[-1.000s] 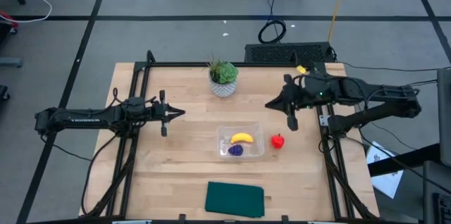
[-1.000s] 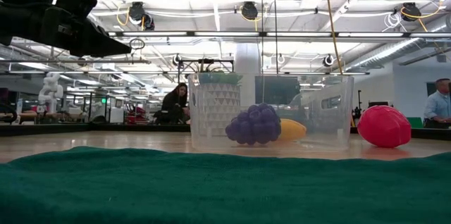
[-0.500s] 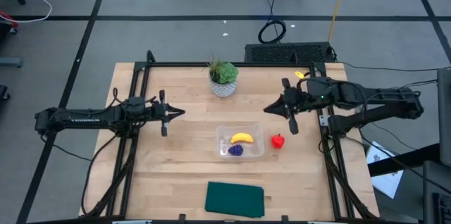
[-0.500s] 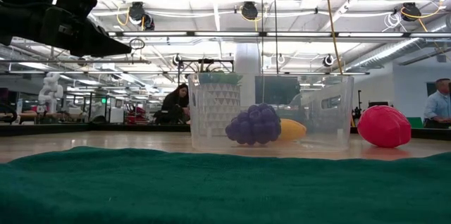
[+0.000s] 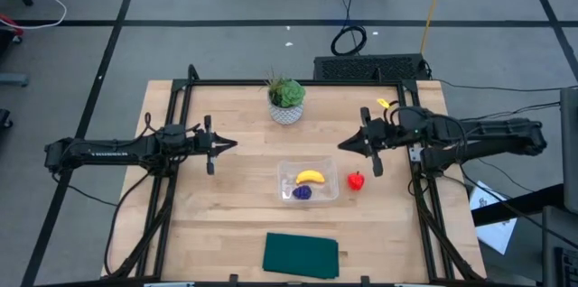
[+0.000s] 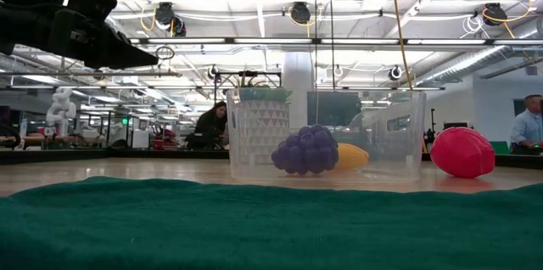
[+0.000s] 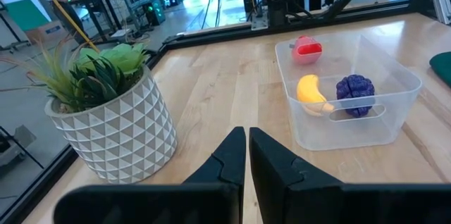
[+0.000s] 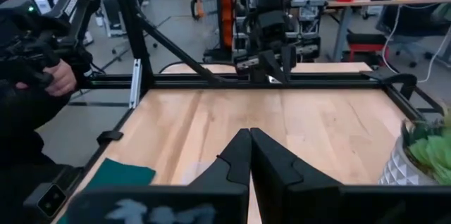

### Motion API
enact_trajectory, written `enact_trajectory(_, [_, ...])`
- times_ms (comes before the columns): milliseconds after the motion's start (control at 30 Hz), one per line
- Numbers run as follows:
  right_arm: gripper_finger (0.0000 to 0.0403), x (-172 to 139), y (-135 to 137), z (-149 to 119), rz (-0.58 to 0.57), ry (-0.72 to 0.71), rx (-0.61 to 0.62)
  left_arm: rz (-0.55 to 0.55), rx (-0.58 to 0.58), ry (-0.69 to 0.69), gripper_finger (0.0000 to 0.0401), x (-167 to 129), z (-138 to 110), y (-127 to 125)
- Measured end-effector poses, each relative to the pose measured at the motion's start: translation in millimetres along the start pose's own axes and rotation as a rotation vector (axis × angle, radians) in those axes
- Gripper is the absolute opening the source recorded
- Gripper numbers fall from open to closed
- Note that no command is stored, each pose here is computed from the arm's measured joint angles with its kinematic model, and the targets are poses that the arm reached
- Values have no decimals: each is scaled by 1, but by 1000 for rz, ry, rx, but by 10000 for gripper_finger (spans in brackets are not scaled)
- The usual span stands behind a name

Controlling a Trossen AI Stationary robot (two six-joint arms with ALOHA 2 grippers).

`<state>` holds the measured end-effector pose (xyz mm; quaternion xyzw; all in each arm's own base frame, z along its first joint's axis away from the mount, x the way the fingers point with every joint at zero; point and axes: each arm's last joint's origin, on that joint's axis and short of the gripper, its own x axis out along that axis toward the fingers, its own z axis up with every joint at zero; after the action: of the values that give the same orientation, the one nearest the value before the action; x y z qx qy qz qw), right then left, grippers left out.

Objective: Pick and placing Produce into tupperware
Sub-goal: Put the apple into the transparent bin

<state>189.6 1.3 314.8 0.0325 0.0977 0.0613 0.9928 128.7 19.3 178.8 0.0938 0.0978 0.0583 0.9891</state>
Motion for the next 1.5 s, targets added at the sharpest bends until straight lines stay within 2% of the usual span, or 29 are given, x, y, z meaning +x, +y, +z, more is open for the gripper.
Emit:
enact_trajectory(400, [0, -17, -1, -29, 9, -99, -12, 1, -4, -1, 26, 0, 0, 0])
enact_trajectory(633, [0, -23, -10, -61, -33, -136, 15, 2, -4, -9, 26, 0, 1, 0])
enact_trajectory(900, [0, -23, -14, -97, -34, -231, -39, 9, -4, -25, 26, 0, 2, 1])
enact_trajectory(1267, [0, -25, -25, -129, -111, -225, -55, 30, -9, -24, 26, 0, 3, 1])
enact_trajectory(1500, [0, -28, -33, -140, -167, -207, -43, 45, -21, -97, 26, -1, 10, 3])
